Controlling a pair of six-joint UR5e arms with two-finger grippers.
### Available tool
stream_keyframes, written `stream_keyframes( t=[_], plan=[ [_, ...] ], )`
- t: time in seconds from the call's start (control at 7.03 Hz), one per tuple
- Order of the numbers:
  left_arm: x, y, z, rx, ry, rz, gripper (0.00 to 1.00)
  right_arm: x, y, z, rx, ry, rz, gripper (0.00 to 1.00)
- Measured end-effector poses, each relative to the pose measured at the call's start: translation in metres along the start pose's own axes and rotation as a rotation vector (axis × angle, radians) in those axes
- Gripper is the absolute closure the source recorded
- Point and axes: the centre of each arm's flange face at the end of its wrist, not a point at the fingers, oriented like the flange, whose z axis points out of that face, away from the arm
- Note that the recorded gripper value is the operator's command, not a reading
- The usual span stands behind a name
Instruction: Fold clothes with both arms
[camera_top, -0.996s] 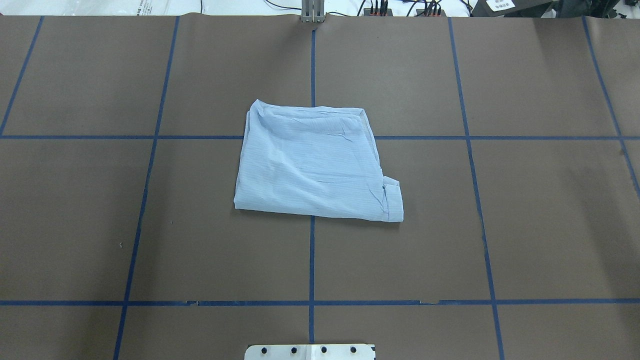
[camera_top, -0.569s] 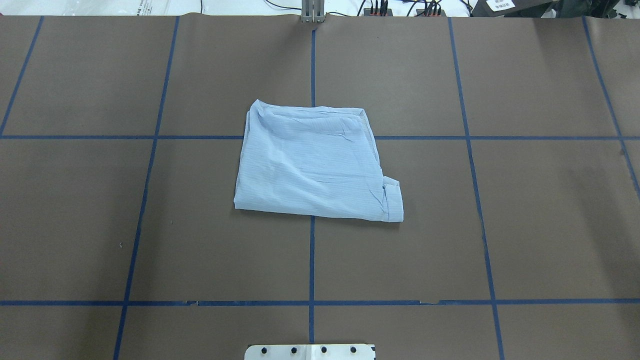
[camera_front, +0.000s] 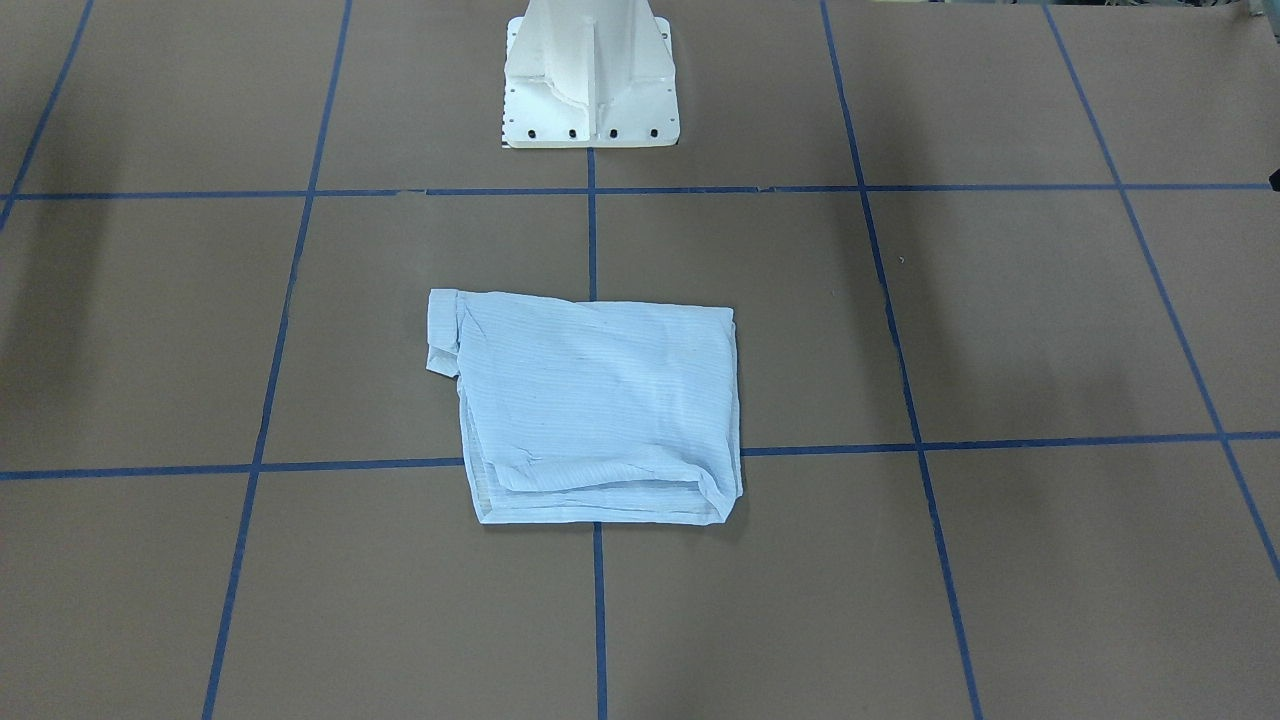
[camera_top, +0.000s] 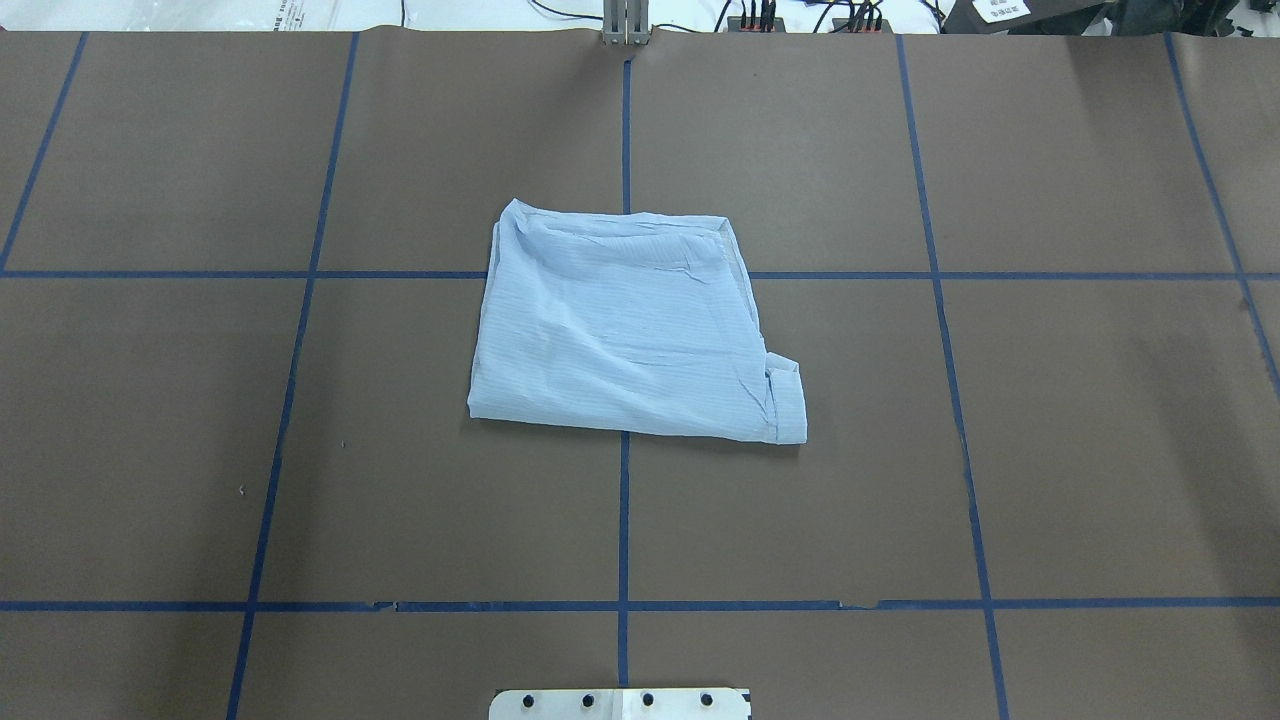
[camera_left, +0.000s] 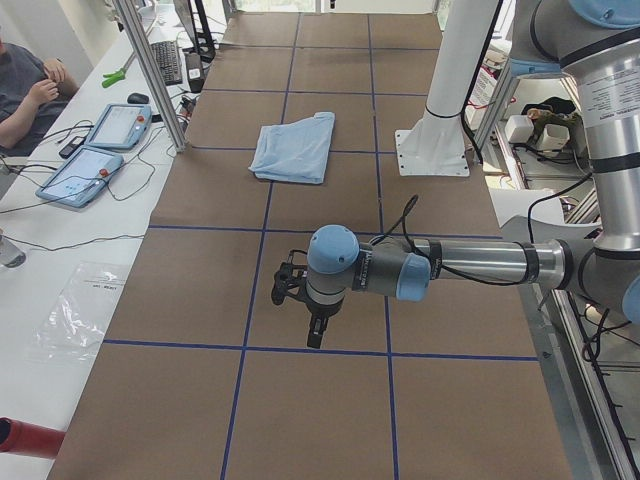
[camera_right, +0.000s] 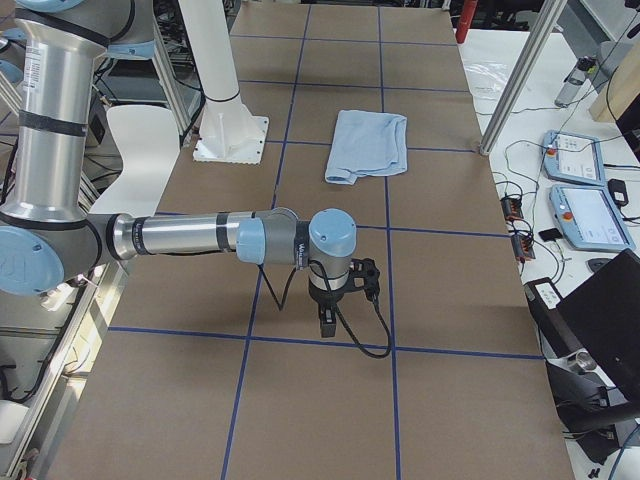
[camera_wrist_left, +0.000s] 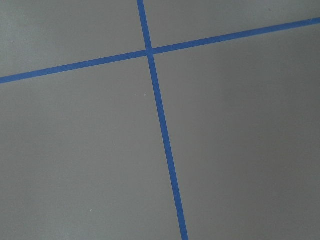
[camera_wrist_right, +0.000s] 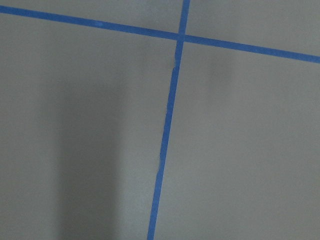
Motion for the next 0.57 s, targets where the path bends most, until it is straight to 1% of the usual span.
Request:
stream_keyframes(
  t=[0.57],
  plan=[
    [-0.0012,0.0011,0.0010,-0.002,0.000,-0.003,0.00,-0.0028,-0.0060,-0.0041,0.010,0.002,-0.002,0.00]
  ],
)
